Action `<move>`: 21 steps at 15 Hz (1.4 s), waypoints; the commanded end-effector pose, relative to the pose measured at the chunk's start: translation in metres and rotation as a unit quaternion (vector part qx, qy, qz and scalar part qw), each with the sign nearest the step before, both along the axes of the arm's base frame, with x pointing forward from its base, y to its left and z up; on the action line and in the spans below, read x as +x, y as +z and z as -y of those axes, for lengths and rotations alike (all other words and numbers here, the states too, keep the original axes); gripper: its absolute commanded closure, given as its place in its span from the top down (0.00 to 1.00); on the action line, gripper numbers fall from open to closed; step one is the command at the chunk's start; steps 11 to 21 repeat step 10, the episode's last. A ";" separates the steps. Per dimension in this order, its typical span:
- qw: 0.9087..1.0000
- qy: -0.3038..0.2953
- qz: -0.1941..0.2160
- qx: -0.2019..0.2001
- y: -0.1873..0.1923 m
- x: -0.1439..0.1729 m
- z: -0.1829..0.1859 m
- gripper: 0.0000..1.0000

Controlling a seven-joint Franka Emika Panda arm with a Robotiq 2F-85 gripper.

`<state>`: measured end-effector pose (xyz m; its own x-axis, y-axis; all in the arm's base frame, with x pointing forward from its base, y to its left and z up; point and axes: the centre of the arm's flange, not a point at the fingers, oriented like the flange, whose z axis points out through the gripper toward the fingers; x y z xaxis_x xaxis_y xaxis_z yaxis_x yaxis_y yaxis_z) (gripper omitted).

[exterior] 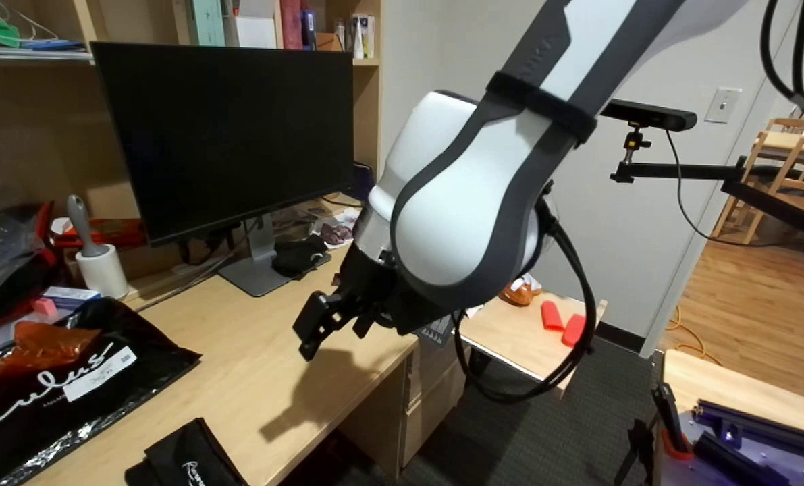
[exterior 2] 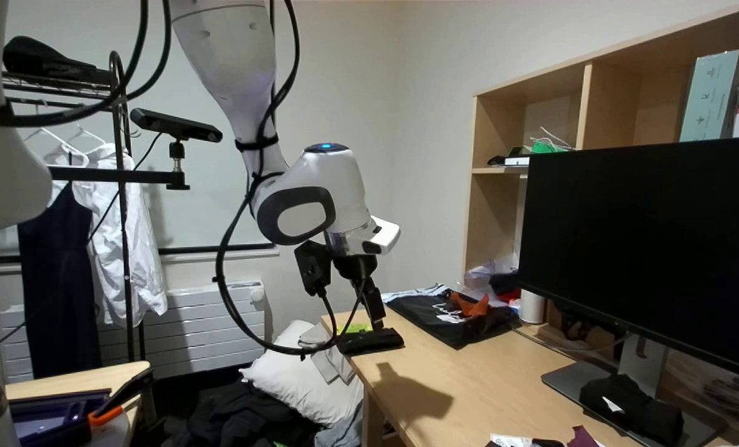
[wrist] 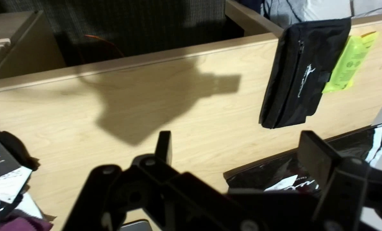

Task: Move the green packet and black bag from the sliding tray to the left side of the table

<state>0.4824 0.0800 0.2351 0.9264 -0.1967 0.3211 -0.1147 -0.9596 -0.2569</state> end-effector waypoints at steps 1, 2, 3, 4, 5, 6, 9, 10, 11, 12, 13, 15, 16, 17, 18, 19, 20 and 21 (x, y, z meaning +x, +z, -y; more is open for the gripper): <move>0.999 -0.053 0.009 -0.005 0.046 -0.019 0.044 1.00; 0.998 -0.059 0.022 0.011 0.057 -0.017 0.056 1.00; 0.997 -0.069 0.039 0.025 0.067 -0.015 0.062 1.00; 0.994 -0.083 0.055 0.034 0.075 -0.013 0.066 1.00; 0.993 -0.089 0.066 0.041 0.079 -0.009 0.067 1.00; 0.993 -0.088 0.067 0.047 0.081 -0.005 0.065 1.00; 0.993 -0.091 0.063 0.039 0.065 0.023 0.046 1.00; 0.993 -0.090 0.064 0.042 0.067 0.024 0.045 1.00; 0.993 -0.090 0.064 0.042 0.067 0.024 0.045 1.00; 0.993 -0.090 0.064 0.042 0.067 0.024 0.045 1.00; 0.993 -0.090 0.064 0.042 0.067 0.024 0.045 1.00; 0.993 -0.090 0.064 0.042 0.067 0.024 0.045 1.00; 0.993 -0.090 0.064 0.042 0.067 0.024 0.045 1.00; 0.993 -0.090 0.064 0.042 0.067 0.024 0.045 1.00; 0.993 -0.090 0.064 0.042 0.067 0.024 0.045 1.00; 0.993 -0.090 0.064 0.042 0.067 0.024 0.045 1.00; 0.993 -0.090 0.064 0.042 0.067 0.024 0.045 1.00; 0.993 -0.090 0.064 0.042 0.067 0.024 0.045 1.00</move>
